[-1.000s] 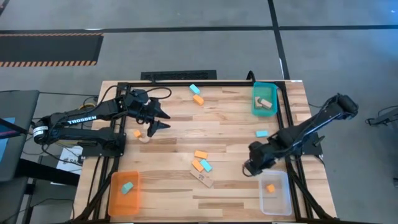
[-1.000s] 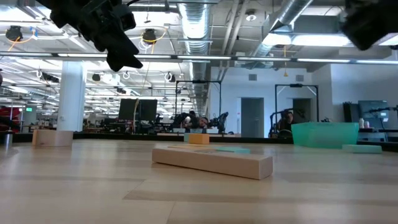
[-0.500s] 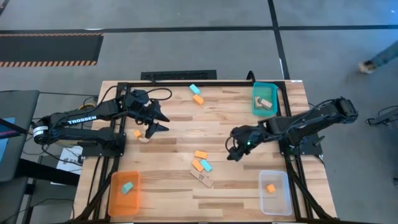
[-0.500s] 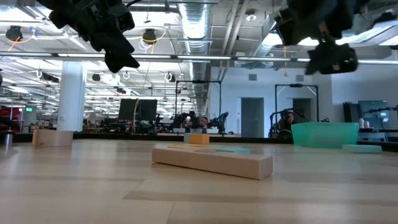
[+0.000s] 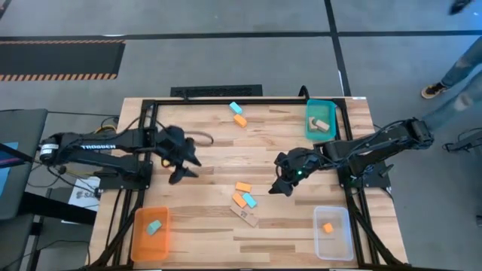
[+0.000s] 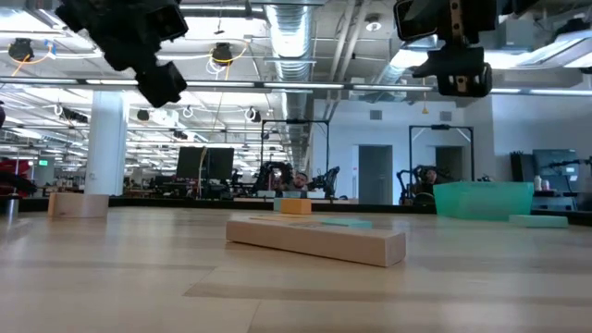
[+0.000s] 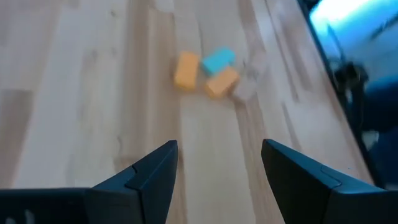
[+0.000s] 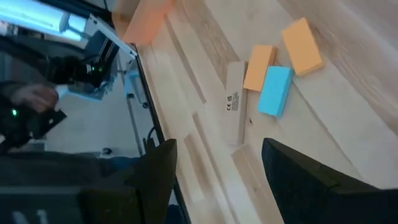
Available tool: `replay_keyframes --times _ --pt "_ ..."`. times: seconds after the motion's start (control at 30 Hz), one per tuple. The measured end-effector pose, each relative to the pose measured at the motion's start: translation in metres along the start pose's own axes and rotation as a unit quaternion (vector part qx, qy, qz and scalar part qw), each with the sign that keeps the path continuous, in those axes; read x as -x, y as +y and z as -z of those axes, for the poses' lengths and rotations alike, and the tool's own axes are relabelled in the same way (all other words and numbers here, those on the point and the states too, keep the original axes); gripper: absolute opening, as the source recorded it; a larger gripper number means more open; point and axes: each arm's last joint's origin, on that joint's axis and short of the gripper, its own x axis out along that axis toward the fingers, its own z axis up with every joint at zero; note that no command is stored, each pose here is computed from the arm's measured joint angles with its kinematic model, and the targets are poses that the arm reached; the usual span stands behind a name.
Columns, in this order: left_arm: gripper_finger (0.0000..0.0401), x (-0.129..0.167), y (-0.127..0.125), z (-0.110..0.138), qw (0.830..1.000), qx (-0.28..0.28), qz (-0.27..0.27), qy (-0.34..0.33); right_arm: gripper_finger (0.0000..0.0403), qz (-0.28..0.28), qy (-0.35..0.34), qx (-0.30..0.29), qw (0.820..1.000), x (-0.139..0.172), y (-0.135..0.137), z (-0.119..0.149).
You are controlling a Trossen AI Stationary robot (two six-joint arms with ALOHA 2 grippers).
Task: Sort & place blocks by color
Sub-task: Put the yellow block into the transparent bin
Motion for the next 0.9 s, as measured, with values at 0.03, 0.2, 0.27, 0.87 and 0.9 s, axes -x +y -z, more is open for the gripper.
replay_keyframes --times 0.03,0.2,0.27,0.87,0.9 --pt "0.0222 -0.003 -0.004 0.003 1.0 -0.011 -0.003 0.017 0.026 0.0 0.0 0.01 1.0 0.0 0.0 0.0" --pt "0.0222 -0.016 -0.006 0.016 0.984 0.083 -0.129 0.094 0.026 0.001 0.001 0.051 0.999 0.0 0.0 0.0" --pt "0.0222 -0.025 -0.007 0.013 0.985 0.095 -0.114 0.092 0.026 0.002 0.002 0.063 0.998 0.0 0.0 0.0" --pt "0.0222 -0.181 0.002 -0.045 0.99 -0.112 -0.079 0.024 0.026 0.014 0.011 0.114 0.993 0.001 -0.004 0.0" --pt "0.0222 -0.185 0.002 -0.048 0.99 -0.118 -0.078 0.025 0.026 0.015 0.013 0.114 0.993 0.001 -0.004 0.001"
